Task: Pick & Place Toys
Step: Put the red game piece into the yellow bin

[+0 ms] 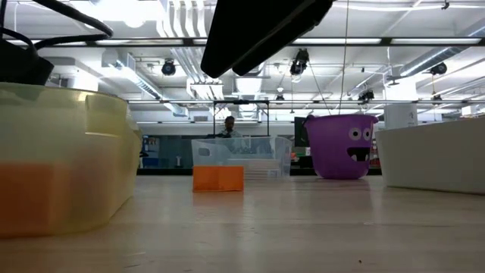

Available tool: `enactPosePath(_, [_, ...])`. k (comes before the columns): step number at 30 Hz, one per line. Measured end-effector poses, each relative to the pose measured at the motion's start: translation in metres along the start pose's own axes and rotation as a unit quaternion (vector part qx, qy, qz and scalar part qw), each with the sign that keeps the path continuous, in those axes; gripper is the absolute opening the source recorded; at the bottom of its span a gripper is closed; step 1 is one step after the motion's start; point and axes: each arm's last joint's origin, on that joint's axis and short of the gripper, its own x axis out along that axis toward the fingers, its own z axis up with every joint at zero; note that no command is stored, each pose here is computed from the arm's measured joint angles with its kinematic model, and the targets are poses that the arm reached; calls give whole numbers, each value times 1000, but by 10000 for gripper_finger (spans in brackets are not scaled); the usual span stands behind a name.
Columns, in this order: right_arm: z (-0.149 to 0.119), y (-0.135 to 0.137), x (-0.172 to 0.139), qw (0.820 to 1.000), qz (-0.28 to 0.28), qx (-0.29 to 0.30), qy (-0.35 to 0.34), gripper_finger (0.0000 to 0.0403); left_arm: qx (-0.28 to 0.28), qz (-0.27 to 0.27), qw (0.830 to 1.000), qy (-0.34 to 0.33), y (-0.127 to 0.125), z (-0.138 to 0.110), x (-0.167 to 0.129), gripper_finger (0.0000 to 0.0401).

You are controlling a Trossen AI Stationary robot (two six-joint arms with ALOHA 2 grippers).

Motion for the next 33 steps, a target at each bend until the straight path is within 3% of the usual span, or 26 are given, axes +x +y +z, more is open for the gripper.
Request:
enactPosePath(4, [0, 0, 0, 1000, 0, 0, 0, 351, -3, -1, 1000, 14, 0, 0, 0, 87])
enactPosePath(9, [0, 0, 0, 1000, 0, 0, 0, 351, -4, -1, 1000, 21, 0, 0, 0, 203])
enactPosePath(12, [0, 0, 0, 1000, 0, 0, 0, 351, -4, -3, 1000, 27, 0, 0, -1, 246])
enactPosePath(25, [0, 0, 0, 1000, 0, 0, 0, 351, 8, -7, 998, 63, -2, -2, -4, 228])
enactPosePath(33, [0, 0, 0, 1000, 0, 0, 0, 351, 33, -28, 998, 50, -6, 0, -29, 228])
